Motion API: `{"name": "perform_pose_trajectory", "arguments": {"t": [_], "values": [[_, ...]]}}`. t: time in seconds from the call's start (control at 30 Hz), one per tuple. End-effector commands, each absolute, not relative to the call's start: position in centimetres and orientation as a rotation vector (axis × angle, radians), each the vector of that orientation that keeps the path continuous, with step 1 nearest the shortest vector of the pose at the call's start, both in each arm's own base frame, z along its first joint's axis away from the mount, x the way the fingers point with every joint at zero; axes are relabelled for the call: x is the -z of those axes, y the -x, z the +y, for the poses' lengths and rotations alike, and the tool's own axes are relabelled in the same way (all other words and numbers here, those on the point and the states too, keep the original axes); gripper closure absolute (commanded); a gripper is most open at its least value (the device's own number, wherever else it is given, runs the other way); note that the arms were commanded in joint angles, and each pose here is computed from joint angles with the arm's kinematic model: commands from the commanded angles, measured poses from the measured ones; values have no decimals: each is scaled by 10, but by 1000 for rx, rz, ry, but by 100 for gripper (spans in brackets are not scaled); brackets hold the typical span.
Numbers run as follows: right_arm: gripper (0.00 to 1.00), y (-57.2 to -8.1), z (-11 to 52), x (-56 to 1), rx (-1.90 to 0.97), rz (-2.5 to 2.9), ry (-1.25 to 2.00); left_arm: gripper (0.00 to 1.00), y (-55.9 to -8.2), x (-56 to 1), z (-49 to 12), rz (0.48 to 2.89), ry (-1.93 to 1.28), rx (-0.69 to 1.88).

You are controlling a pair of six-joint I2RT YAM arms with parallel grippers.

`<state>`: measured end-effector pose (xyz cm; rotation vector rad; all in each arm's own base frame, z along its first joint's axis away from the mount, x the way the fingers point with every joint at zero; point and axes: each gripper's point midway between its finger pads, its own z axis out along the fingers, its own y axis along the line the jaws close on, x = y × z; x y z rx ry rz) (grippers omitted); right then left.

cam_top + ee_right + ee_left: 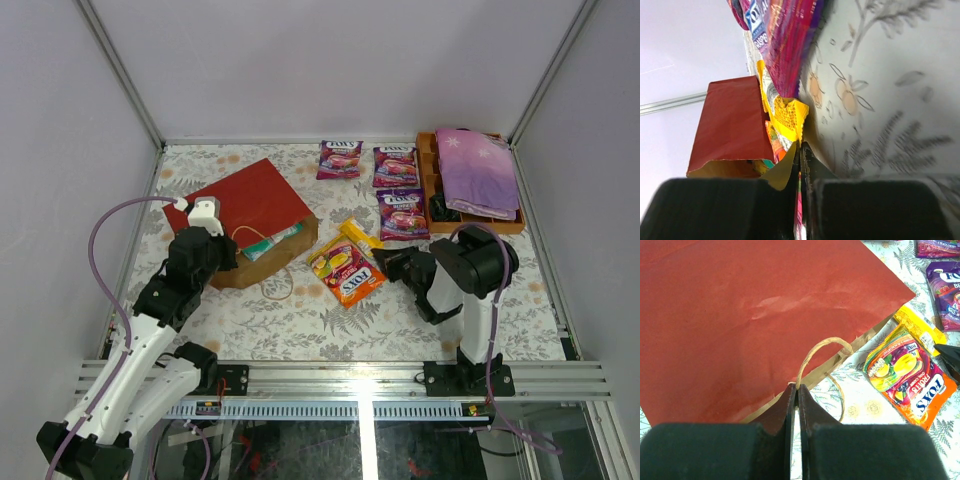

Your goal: Take the snacks out of the paper bag

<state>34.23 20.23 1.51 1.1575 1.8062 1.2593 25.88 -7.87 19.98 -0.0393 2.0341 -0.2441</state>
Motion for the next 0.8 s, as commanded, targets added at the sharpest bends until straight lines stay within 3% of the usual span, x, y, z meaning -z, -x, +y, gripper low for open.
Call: {"name": "perform_pose_trajectory", "arguments": {"t": [0.0, 0.47, 0.77], "values": [[100, -322, 184, -4, -1157, 1849, -1171, 100, -263, -207, -80, 2000, 46, 264], [100, -229, 117, 1, -963, 1923, -1253, 100, -262, -207, -80, 1995, 46, 265], [100, -219, 48, -68, -606, 1750, -1192, 100, -262, -208, -80, 1996, 46, 267]]}}
